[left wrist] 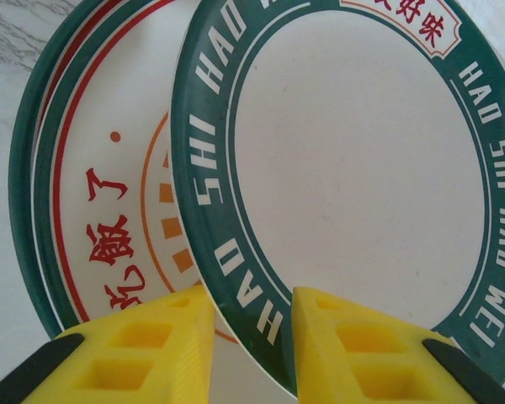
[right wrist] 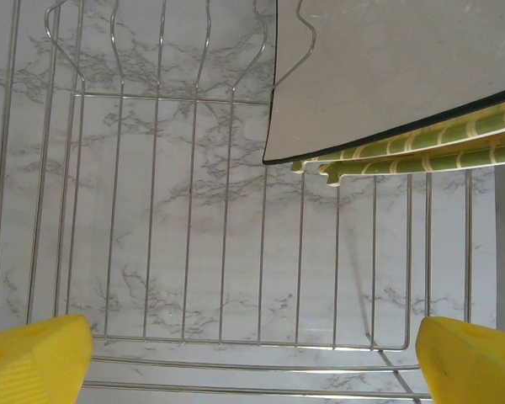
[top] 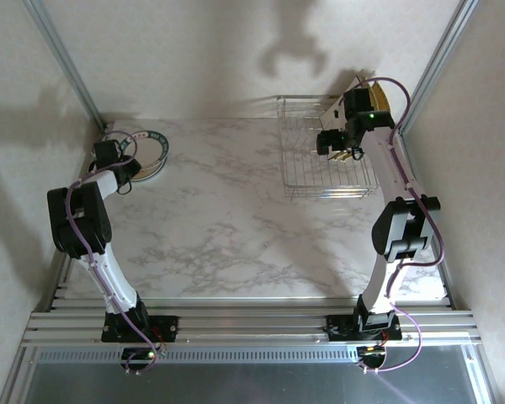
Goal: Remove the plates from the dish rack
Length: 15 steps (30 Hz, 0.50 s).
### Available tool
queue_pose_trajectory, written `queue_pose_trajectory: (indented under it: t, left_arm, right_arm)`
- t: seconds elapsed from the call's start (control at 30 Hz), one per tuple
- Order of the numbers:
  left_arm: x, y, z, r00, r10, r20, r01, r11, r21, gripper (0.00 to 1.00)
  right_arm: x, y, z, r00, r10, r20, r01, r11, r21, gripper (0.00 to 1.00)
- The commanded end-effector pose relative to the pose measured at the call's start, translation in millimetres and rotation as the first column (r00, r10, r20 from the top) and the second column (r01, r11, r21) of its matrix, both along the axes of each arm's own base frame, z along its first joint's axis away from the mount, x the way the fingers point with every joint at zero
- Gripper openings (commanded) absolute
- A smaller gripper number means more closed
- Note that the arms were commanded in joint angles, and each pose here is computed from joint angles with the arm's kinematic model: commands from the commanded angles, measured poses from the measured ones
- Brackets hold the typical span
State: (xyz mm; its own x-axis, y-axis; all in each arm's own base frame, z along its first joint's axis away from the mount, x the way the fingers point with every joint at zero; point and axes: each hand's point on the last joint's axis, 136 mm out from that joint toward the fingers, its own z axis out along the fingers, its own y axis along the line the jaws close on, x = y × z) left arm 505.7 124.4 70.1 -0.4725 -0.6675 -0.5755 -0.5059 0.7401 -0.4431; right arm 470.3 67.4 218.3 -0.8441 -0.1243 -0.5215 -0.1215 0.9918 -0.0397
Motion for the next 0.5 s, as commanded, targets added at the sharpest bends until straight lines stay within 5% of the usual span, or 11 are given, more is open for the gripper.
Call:
queue_pose_trajectory:
  t: [0.0, 0.47]
  left_arm:
    - [4.1, 4.5, 10.7, 1.000, 0.001, 0.017, -0.001, 1.000, 0.005, 0.28]
    - [2.8, 6.6, 17.7, 1.000, 0.014, 0.026, -0.014, 1.000, 0.015, 0.19]
  right_arm:
    - [-4.1, 3.1, 10.5, 1.000, 0.014, 0.026, -0.014, 1.000, 0.007, 0.99]
    - [-4.7, 3.2, 10.9, 1.000, 0.014, 0.027, -0.014, 1.000, 0.007, 0.99]
